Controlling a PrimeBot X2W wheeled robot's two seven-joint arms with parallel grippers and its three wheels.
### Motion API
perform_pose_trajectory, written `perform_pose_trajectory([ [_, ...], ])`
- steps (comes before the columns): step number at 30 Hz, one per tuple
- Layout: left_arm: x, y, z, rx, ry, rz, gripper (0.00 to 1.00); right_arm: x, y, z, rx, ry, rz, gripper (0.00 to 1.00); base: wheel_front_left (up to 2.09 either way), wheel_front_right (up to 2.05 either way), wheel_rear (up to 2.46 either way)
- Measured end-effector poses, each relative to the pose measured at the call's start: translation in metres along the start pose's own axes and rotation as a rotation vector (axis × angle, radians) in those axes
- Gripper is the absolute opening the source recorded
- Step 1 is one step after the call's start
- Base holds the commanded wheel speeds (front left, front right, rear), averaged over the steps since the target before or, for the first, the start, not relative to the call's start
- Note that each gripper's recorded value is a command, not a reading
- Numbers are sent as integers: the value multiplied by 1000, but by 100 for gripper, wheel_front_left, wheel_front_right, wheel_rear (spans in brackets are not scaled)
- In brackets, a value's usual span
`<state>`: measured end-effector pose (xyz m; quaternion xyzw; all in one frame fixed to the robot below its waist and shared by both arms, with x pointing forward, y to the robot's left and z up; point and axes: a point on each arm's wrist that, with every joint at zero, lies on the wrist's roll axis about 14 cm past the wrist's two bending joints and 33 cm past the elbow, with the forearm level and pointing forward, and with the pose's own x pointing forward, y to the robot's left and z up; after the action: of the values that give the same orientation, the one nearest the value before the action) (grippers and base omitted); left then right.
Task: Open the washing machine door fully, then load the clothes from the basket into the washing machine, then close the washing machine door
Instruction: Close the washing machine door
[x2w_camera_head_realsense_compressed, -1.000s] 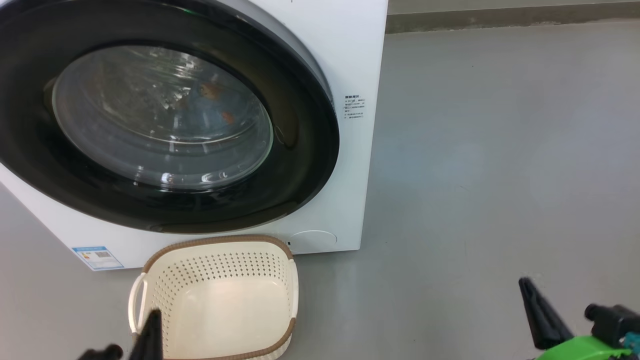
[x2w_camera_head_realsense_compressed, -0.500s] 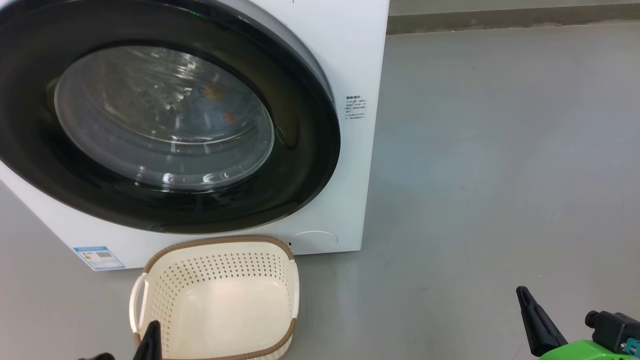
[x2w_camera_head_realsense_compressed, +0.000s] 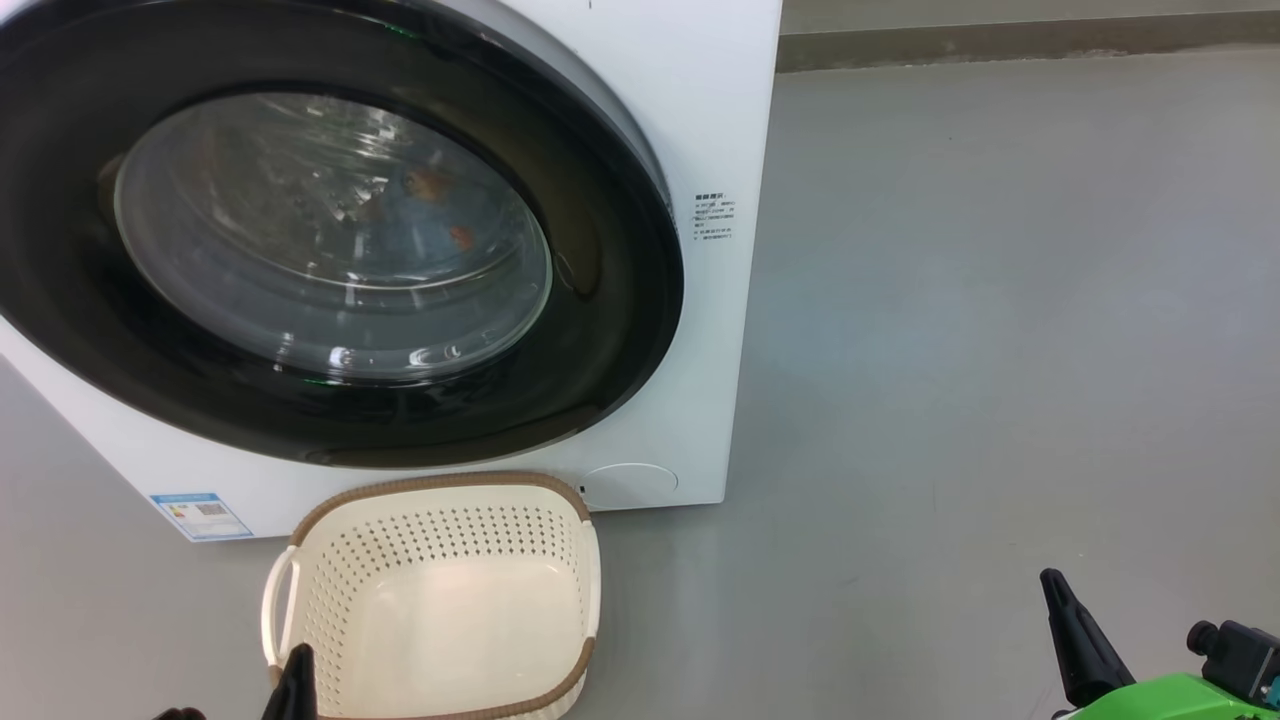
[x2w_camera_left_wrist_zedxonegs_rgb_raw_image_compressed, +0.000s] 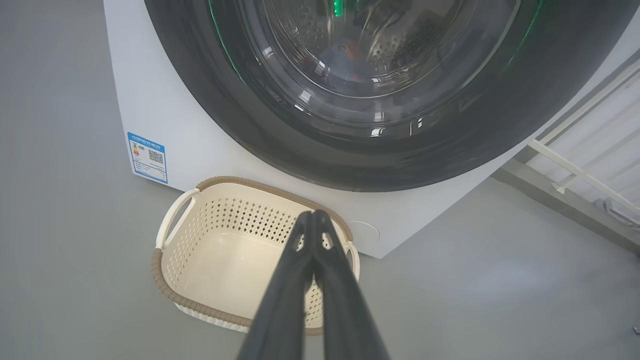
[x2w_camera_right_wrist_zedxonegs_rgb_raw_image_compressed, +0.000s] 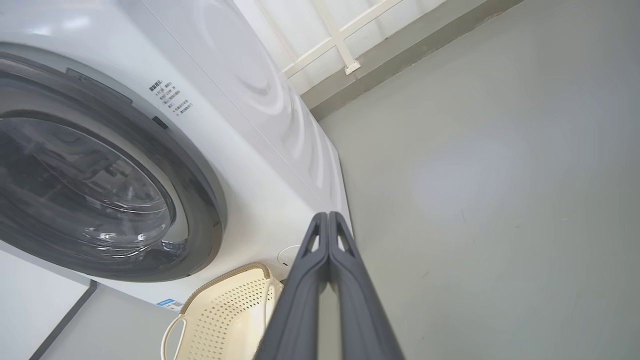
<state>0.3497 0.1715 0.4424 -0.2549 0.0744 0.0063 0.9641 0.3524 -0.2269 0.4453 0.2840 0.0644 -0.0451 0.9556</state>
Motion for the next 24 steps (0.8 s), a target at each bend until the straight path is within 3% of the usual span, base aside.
perform_pose_trajectory([
  [24, 7, 2, 10, -253, -7, 25, 0, 4, 5, 2, 236, -1, -18, 0, 0, 0, 0],
])
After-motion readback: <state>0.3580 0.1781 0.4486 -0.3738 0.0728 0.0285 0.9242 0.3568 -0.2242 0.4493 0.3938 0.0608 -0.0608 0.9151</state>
